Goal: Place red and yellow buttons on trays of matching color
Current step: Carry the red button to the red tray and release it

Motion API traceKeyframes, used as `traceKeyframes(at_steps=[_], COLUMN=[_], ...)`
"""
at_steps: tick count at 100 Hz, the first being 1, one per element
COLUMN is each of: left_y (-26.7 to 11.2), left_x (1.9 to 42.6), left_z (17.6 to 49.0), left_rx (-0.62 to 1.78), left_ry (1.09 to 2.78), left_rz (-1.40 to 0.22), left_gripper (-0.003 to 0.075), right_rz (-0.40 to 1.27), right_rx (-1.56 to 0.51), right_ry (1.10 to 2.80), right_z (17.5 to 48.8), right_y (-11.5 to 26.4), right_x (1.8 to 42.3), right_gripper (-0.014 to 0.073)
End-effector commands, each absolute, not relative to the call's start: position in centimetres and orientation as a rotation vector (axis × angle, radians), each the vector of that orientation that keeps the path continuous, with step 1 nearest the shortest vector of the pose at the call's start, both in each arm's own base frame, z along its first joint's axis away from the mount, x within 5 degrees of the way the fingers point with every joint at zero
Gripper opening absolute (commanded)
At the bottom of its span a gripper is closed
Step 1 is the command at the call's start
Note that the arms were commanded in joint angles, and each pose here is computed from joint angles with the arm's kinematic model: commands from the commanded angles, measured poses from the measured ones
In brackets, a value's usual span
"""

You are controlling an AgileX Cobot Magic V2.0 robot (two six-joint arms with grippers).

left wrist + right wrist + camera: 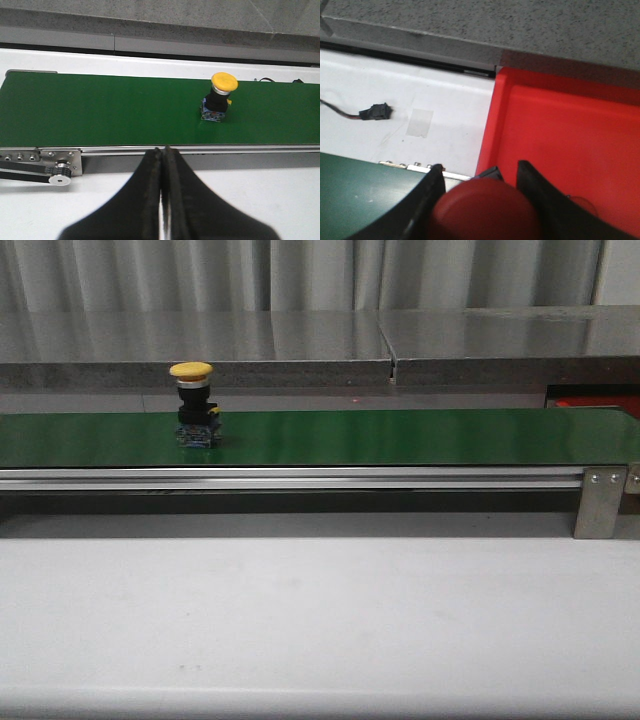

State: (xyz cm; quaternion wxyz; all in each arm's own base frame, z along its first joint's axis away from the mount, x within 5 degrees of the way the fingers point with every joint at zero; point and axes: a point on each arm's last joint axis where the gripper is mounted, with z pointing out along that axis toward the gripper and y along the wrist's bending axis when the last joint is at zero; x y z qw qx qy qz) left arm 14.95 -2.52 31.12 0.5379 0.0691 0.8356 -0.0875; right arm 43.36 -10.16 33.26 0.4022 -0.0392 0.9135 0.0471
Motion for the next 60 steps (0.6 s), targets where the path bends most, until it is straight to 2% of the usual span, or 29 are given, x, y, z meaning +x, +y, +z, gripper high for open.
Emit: traceKeyframes(at_steps=[1,30,60], left_y=[-2.5,-2.5,-2.5], left_x=[15.2,15.2,15.2], left_z=[32.6,32.6,32.6], left_rx=[0.127,0.127,0.127], left_ry=[1.896,1.896,1.896], left_rz=[-0.213,-0.213,-0.213], left_gripper=[-0.0019,-0.0019,-0.0019], right_rz=[0.075,0.103,0.104], right_rx=[-0.071,-0.067,-0.054], right_ry=[2.179,2.223,2.236], right_z=[36.3,31.8,28.2], right_y=[-10.8,-12.4,-13.7], right_x=[43.7,48.5,51.4], right_gripper=[0.0176,0.0176,0.0176])
